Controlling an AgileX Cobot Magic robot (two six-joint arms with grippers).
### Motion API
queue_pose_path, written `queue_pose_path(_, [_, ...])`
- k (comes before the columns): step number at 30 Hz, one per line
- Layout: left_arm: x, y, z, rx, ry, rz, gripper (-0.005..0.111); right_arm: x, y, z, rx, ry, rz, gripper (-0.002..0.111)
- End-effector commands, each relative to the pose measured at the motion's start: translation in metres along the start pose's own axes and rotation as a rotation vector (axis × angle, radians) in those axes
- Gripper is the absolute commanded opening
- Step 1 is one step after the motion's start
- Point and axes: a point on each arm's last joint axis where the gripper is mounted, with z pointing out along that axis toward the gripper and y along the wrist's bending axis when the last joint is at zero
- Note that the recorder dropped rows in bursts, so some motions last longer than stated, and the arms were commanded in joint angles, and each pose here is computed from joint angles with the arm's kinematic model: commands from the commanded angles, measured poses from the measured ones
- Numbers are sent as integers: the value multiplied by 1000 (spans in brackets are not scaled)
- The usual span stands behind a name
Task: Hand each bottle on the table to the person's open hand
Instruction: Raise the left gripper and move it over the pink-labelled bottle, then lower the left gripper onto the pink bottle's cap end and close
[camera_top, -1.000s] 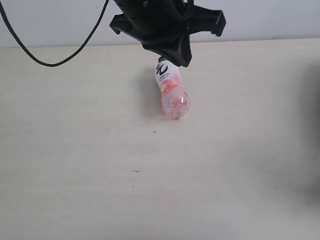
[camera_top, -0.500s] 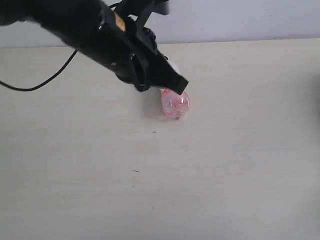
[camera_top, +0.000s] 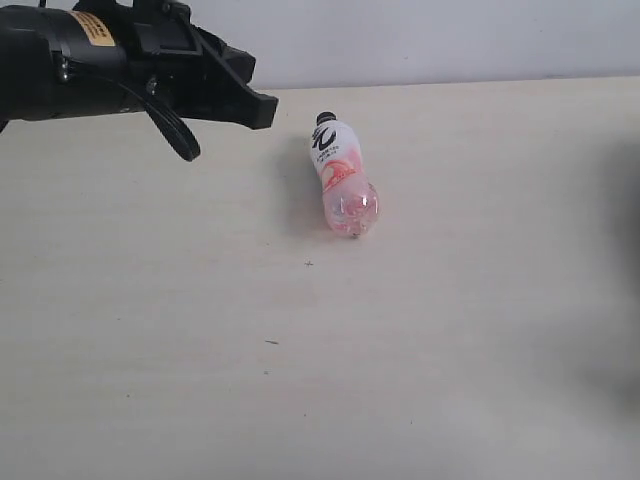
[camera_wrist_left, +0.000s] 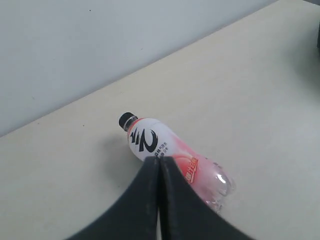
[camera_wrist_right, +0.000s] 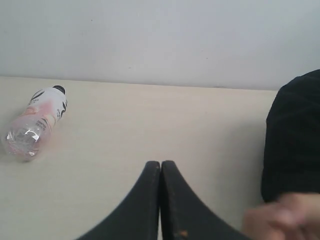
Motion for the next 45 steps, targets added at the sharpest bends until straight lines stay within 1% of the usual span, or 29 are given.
queue_pose_path(1, [1,1,2,-6,-9,-19,0,1,0,0,6,-8,-2,0])
queue_pose_path(14, [1,1,2,-8,-13,-19,0,1,0,0,6,-8,-2,0])
queue_pose_path(17, [2,1,2,-5,-4,-43,0,1,0,0,6,-8,-2,0])
queue_pose_path(20, [7,-1,2,11,55,-49,0,1,0,0,6,-8,-2,0])
queue_pose_path(22, [11,-2,2,23,94,-89,0,1,0,0,6,-8,-2,0])
queue_pose_path(25, [12,-3,2,31,118,-95,0,1,0,0,6,-8,-2,0])
queue_pose_path(28, [6,-4,2,50,147,-97,0,1,0,0,6,-8,-2,0])
queue_pose_path(31, [-7,-6,6,82,199,-125,0,1,0,0,6,-8,-2,0])
queue_pose_path(34, [-19,-10,18,124,289,-145,0,1,0,0,6,-8,-2,0])
queue_pose_path(35, [-24,-10,23,131,308,-168,0,1,0,0,6,-8,-2,0])
queue_pose_path(37, [-37,-10,36,135,316,-210,0,1,0,0,6,-8,-2,0])
queue_pose_path(40, [-50,-10,59,131,326,-298,0,1,0,0,6,-8,-2,0])
queue_pose_path(42, [-53,-10,77,117,331,-389,0,1,0,0,6,-8,-2,0])
queue_pose_path(45, [-48,-10,105,95,324,-476,2,1,0,0,6,-8,-2,0])
